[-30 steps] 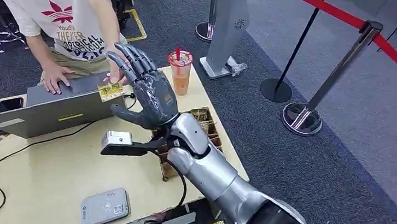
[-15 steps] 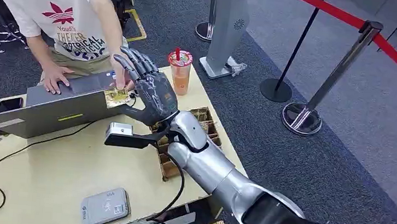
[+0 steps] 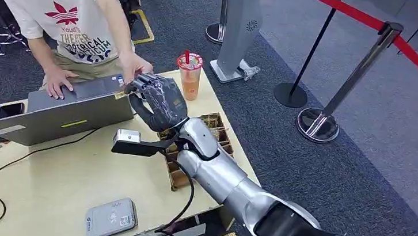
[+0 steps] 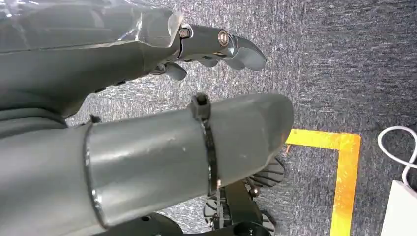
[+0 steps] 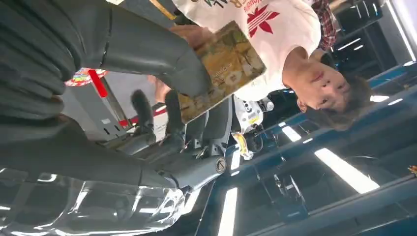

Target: Pass the card to the sensor for recognition and then transmit it.

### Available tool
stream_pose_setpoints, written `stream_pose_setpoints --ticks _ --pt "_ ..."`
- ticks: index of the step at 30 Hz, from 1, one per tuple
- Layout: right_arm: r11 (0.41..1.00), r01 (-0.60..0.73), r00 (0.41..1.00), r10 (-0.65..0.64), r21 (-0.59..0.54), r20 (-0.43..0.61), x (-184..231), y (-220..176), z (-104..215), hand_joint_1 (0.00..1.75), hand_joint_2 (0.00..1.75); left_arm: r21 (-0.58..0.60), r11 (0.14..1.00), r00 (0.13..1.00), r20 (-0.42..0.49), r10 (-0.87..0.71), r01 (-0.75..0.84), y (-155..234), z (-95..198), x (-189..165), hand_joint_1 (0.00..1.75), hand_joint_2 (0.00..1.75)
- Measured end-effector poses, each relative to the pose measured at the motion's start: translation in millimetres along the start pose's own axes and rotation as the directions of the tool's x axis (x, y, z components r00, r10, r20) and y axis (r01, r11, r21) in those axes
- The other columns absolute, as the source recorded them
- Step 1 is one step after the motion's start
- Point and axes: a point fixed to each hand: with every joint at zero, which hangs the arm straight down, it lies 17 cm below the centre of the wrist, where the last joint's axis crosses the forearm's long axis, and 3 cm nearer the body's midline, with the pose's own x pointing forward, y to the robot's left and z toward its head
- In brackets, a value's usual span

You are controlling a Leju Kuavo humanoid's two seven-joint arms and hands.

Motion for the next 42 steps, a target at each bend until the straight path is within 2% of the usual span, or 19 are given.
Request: stream_pose_setpoints --ticks 13,26,31,37,42 --pt "1.000 0.013 1.000 -0.013 -0.001 0.003 -1 0 -1 1.75 1.75 0.002 1.000 1.000 -0.001 0.011 -0.011 0 0 0 0.00 0.00" --pt "0.985 0.170 0.985 -0.170 -0.012 0.011 12 -8 -9 1.75 1.75 0.003 1.000 1.000 0.002 0.016 -0.016 1 0 -1 0.00 0.00" --pt "0.907 0.422 0.907 -0.422 0.007 -0.004 18 -13 -14 1.75 1.75 0.003 1.000 1.000 0.002 0.016 -0.016 1 0 -1 0.00 0.00" --pt "0.803 0.596 0.803 -0.595 0.032 -0.025 23 -17 -17 1.75 1.75 0.001 1.000 1.000 0.003 0.018 -0.018 0 0 0 0.00 0.00" --pt "0.751 0.658 0.753 -0.656 0.056 -0.043 25 -12 -14 1.75 1.75 -0.001 1.000 1.000 0.003 0.020 -0.020 0 0 0 0.00 0.00"
